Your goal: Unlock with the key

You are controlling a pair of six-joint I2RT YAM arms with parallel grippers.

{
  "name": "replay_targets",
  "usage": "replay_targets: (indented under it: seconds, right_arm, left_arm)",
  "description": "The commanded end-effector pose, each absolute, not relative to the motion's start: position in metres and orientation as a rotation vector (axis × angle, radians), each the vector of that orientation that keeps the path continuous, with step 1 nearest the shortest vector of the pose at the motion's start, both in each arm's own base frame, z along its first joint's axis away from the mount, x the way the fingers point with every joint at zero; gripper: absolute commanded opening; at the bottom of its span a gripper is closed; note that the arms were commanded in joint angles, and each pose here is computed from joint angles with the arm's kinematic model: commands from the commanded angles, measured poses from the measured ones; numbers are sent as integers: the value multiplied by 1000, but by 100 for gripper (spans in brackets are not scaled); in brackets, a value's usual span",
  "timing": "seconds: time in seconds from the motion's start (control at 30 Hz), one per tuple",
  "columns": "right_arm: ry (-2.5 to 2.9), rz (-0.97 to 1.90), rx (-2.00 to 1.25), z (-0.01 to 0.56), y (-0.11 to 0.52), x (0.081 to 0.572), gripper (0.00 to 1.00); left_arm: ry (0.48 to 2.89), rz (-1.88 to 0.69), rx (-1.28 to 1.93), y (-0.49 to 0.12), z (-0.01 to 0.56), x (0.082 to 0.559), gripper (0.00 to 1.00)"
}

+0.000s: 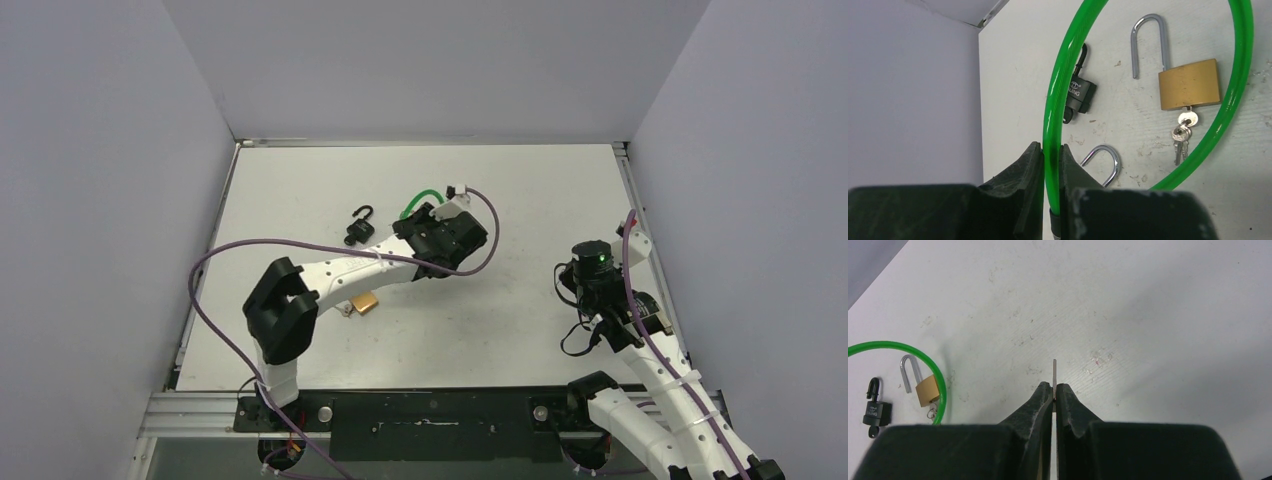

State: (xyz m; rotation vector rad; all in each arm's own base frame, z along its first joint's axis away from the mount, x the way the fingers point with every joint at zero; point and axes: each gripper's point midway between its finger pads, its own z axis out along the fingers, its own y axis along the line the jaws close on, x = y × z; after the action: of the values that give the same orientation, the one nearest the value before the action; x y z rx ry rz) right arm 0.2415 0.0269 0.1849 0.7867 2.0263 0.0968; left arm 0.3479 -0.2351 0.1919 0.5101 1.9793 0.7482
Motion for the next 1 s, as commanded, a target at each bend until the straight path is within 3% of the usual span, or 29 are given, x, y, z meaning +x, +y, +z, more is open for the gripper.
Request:
replay_targets:
  seconds: [0.0, 0.63, 0.97]
  right_arm:
    - [1985, 109, 781, 194, 26, 249, 0]
    - [1967, 126, 786, 204, 25, 246, 0]
    - [2129, 293, 615, 176, 67, 255, 0]
  left_arm:
    - [1892, 835, 525, -257, 198, 345, 0]
    - [1869, 731, 726, -339, 164, 285, 3]
    - [2024, 519, 702, -341, 153, 284, 0]
